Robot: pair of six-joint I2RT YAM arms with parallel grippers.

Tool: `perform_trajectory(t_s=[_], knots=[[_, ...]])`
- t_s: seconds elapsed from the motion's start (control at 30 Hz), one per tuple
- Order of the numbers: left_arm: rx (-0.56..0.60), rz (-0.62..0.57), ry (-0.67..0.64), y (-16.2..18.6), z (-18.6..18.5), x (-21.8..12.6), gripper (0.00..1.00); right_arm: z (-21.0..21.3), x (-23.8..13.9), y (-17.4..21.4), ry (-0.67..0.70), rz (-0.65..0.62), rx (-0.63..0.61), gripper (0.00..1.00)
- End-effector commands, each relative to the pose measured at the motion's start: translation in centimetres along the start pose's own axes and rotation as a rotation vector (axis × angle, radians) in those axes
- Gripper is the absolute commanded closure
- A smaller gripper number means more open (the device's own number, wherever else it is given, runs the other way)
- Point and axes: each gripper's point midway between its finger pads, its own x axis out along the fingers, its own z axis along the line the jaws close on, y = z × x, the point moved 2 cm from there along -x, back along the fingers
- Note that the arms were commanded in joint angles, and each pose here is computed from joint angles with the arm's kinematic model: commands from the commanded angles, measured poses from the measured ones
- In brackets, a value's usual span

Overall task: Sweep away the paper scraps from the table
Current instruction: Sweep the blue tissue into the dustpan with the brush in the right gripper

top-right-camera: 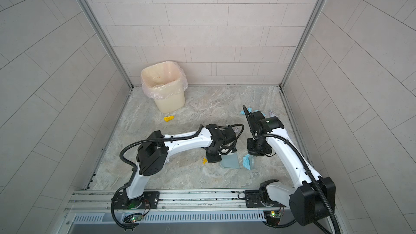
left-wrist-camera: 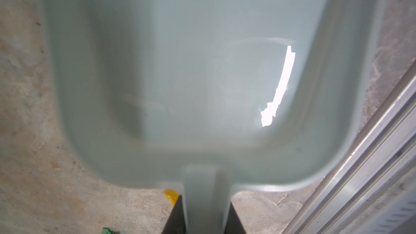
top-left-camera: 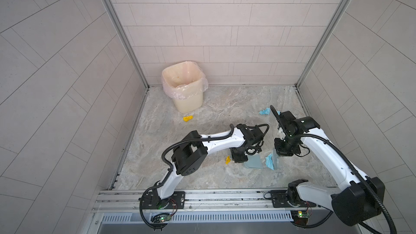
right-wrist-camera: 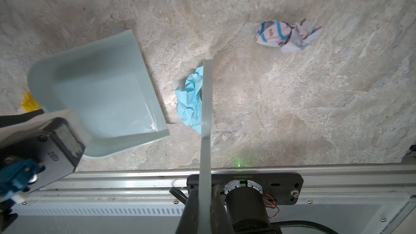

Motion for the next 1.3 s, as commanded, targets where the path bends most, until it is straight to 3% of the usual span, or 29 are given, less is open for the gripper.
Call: perform_trajectory(t_s=[0.0,0.33,1.27], knots=[[0.030,0.009,0.018,-0.1,-0.4,0.0,1.00,0.7,-0.5,0.0,-0.025,-0.004,-0.013,1.00],[0.032,0.006,0.026,0.1,-0.5,0.4,1.00,-1.7,-1.3,-0.2,0.136,0.011,-0.046,1.00],[0.026,0.000,0.049,0.5,-0.2,1.8,1.00,1.9,-0.2,-1.1,-0.024,0.051,-0.115,1.00]])
